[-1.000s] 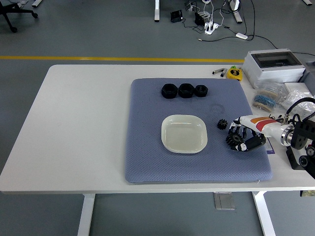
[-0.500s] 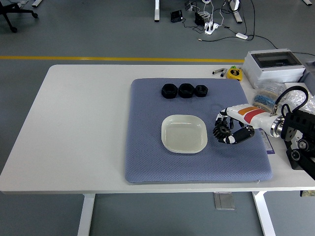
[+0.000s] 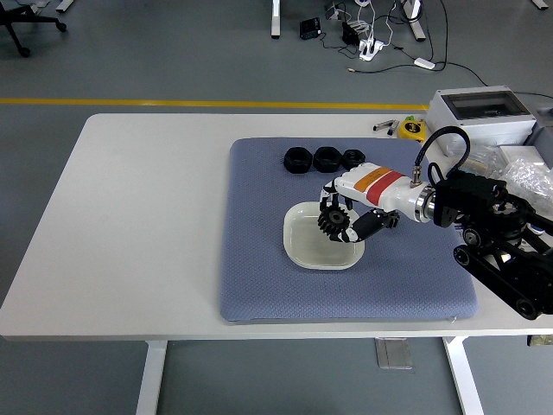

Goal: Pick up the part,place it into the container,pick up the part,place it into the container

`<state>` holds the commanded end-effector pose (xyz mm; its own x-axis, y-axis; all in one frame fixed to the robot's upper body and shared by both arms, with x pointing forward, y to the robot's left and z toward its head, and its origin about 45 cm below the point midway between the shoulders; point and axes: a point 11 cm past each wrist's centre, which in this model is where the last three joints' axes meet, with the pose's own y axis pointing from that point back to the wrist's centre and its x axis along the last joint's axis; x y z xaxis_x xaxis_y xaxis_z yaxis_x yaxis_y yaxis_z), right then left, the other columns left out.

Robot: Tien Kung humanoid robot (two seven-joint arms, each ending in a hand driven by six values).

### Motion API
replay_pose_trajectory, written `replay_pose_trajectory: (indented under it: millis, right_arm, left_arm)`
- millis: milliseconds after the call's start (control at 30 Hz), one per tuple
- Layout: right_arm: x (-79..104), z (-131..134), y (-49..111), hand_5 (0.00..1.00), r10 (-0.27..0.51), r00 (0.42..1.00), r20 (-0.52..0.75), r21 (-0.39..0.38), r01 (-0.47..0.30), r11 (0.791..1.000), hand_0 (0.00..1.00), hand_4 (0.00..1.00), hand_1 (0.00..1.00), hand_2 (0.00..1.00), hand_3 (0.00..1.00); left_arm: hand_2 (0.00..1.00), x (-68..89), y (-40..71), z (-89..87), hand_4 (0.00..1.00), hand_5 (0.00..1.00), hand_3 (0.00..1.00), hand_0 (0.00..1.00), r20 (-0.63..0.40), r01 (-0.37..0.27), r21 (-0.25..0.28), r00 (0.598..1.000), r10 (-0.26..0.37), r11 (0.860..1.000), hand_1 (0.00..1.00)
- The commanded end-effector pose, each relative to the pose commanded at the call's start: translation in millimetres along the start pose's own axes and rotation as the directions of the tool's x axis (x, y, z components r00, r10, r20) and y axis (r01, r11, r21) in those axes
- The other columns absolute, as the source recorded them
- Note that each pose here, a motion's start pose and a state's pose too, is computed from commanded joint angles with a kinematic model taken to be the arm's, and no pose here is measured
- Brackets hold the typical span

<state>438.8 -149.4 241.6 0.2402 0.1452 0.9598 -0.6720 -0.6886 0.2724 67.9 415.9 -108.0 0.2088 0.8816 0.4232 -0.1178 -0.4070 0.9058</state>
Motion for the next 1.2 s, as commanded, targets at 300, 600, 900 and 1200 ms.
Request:
replay_pose_trajectory:
  millis: [300, 600, 900, 1200]
  right_arm:
    - [-16.6, -2, -23.2, 0.372, -0.104, 0.992, -0.067, -0.04, 0.101, 0.994, 0.233, 0.755, 0.438, 0.535, 0.519]
    - [-26.4, 5, -22.1, 0.518, -0.139, 0.986, -0.092, -0.08, 0.132, 0.988, 0.269, 0.998, 0.491, 0.711, 0.84]
    - [-20.0, -6, -23.2, 0.528, -0.105, 0.987, -0.123, -0.019, 0.104, 0.994, 0.294, 0.998, 0.521, 0.903, 0.998]
    - [30.6, -3, -1.1, 0.493, 0.085, 0.996, 0.002, 0.031, -0.085, 0.996, 0.289, 0.998, 0.511, 0.875, 0.998]
  left_arm:
    - [0.769, 2.9, -0.1, 1.4, 0.712, 0.674, 0.678, 0.726, 0.006, -0.006, -0.001, 1.0, 0.006, 1.0, 0.728]
    - [0.769, 3.4, 0.0, 4.6, 0.711, 0.672, 0.679, 0.726, 0.003, -0.01, -0.005, 1.0, 0.01, 1.0, 0.728]
    - [0.77, 2.8, -0.1, 3.3, 0.711, 0.674, 0.679, 0.727, 0.009, -0.005, -0.004, 1.0, 0.005, 1.0, 0.729]
    - [0.77, 3.3, -0.2, 3.5, 0.708, 0.671, 0.678, 0.727, 0.012, -0.003, -0.003, 1.0, 0.003, 1.0, 0.729]
